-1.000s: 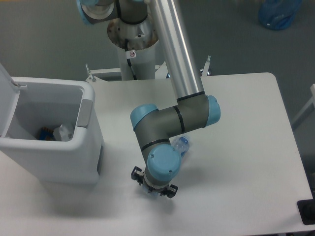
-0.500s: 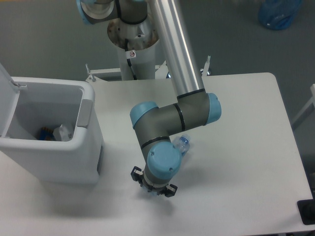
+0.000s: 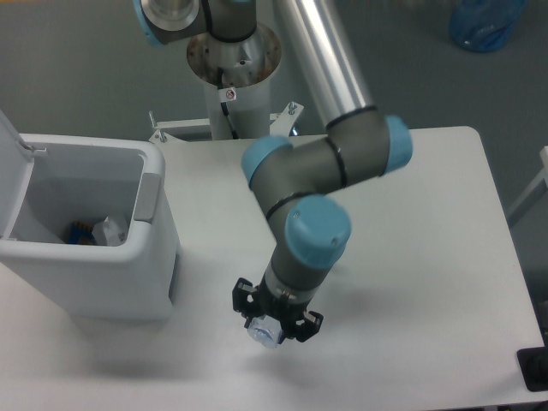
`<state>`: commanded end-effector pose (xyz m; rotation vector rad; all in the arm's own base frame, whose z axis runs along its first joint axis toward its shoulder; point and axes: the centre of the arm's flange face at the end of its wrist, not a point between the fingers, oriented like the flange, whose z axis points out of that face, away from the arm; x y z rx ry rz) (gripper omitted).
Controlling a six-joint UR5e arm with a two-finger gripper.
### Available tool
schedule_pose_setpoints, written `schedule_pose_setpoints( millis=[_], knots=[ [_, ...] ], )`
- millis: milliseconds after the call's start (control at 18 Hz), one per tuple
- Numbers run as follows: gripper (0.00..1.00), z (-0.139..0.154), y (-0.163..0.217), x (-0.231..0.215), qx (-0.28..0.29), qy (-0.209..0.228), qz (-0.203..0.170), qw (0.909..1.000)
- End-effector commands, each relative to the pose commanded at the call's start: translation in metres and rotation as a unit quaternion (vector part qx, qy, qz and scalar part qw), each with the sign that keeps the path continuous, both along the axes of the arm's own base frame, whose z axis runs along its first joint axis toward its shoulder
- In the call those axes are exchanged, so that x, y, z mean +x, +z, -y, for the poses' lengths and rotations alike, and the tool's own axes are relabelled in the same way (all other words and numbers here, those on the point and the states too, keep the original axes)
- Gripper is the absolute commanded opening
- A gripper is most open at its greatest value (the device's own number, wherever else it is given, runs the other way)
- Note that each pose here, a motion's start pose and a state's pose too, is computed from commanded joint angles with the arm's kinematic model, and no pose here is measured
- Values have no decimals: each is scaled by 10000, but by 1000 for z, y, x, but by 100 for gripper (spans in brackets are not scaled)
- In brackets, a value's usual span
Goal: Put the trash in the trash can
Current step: 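Close the gripper on the bottle cap and lift it upright, then carry the bottle over the trash bin and lower it in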
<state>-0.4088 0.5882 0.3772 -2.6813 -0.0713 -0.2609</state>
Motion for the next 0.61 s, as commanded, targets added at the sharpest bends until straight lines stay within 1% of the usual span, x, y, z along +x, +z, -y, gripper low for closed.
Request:
schedule_pose_setpoints(
  millis=[167, 333, 500, 611],
  knots=[
    [17, 7, 52, -2, 683, 18, 91, 9976],
    [17, 13, 108, -8, 1468, 153, 271, 9887],
    [17, 18, 152, -8, 2301, 207, 514, 9716],
    [17, 20, 171, -4, 2789, 102, 733, 9575]
  ],
)
